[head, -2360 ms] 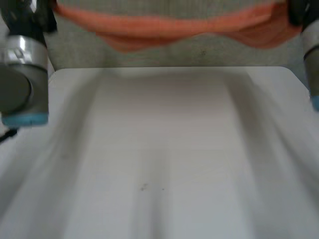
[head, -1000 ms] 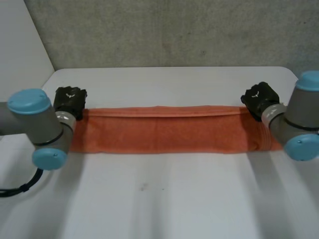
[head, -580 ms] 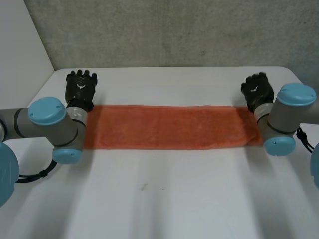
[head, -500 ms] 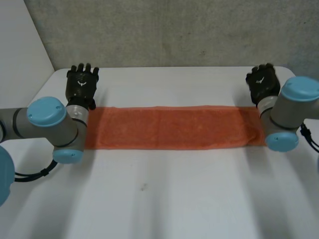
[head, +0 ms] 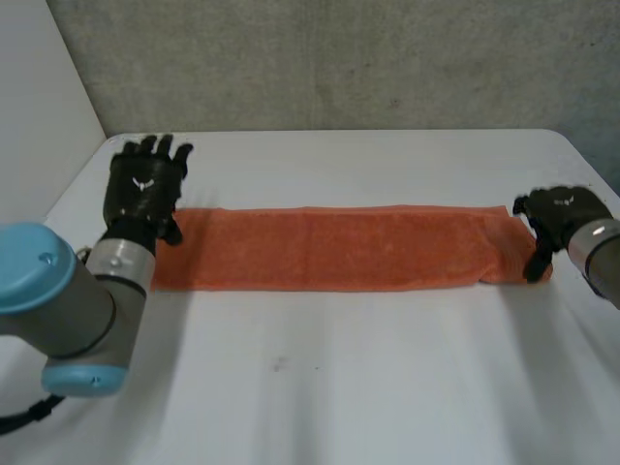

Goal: Fold the laundry

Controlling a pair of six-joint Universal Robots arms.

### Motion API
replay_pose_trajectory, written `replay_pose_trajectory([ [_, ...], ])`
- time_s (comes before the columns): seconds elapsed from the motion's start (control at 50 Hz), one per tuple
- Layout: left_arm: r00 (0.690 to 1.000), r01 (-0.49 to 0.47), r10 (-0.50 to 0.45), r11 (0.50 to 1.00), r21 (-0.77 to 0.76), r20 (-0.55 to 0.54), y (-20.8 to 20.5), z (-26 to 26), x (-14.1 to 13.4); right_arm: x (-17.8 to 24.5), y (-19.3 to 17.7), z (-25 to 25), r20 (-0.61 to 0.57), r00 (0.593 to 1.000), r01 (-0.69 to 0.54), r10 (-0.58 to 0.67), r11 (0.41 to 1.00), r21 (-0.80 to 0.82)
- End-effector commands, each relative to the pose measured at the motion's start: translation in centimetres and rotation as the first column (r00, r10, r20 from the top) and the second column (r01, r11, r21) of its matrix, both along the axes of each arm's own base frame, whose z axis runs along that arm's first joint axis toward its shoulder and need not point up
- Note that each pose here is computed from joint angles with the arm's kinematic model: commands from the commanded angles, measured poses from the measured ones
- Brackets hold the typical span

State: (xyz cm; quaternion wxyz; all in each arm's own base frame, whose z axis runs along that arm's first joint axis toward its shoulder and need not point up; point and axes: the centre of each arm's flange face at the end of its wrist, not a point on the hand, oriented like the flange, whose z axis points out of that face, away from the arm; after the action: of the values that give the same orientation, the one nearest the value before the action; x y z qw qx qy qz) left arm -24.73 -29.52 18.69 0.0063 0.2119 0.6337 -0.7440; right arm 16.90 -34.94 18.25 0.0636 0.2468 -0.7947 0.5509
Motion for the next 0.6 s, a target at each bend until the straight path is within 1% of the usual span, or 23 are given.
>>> replay_pose_trajectory([
  [0.02, 0.999, 0.020, -0.017, 0.998, 0.056, -0.038, 1.1, -1.1, -0.2, -0.6, -0.3, -3.1, 0.041, 0.999, -0.006, 0.004, 0.999, 0.045],
  [0.12, 0.999, 0.018, -0.016, 0.998, 0.063, -0.037, 1.1, -1.4, -0.2, -1.0, -1.1, -4.4, 0.040, 0.999, 0.000, 0.000, 1.000, 0.002],
  [0.3, 0.999, 0.015, -0.013, 0.998, 0.063, -0.037, 1.0, -1.5, -0.1, -1.2, -2.1, -6.5, 0.026, 1.000, 0.000, 0.000, 1.000, 0.004],
  [0.4, 0.999, 0.012, -0.009, 0.998, 0.068, -0.036, 1.0, -1.7, 0.0, -1.3, -2.9, -6.8, -0.008, 1.000, -0.001, 0.001, 0.999, -0.036],
  [0.44, 0.999, 0.009, -0.006, 0.997, 0.071, -0.035, 1.0, -1.8, 0.0, -2.3, -4.0, -6.4, -0.039, 0.999, 0.019, -0.023, 0.994, -0.107],
  [0.46, 0.999, 0.009, -0.006, 0.997, 0.071, -0.035, 1.0, -1.8, 0.0, -2.3, -4.0, -6.4, -0.039, 0.999, 0.019, -0.024, 0.994, -0.107],
  [0.5, 0.999, 0.006, -0.003, 0.997, 0.072, -0.034, 1.0, -1.8, 0.1, -4.1, -5.0, -5.6, -0.098, 0.992, 0.060, -0.077, 0.984, -0.168],
  [0.52, 0.999, 0.006, -0.003, 0.997, 0.072, -0.034, 1.0, -1.8, 0.1, -4.1, -5.0, -5.6, -0.098, 0.992, 0.060, -0.077, 0.984, -0.168],
  [0.56, 0.999, 0.004, -0.002, 0.997, 0.074, -0.035, 1.0, -1.8, 0.2, -6.4, -6.2, -4.5, -0.186, 0.969, 0.118, -0.160, 0.968, -0.221],
  [0.58, 0.999, 0.004, -0.002, 0.997, 0.073, -0.035, 1.0, -1.7, 0.2, -6.4, -6.2, -4.5, -0.186, 0.969, 0.118, -0.161, 0.968, -0.222],
  [0.6, 0.999, 0.006, -0.003, 0.997, 0.074, -0.035, 1.0, -1.8, 0.1, -7.9, -6.9, -4.0, -0.243, 0.947, 0.152, -0.211, 0.959, -0.239],
])
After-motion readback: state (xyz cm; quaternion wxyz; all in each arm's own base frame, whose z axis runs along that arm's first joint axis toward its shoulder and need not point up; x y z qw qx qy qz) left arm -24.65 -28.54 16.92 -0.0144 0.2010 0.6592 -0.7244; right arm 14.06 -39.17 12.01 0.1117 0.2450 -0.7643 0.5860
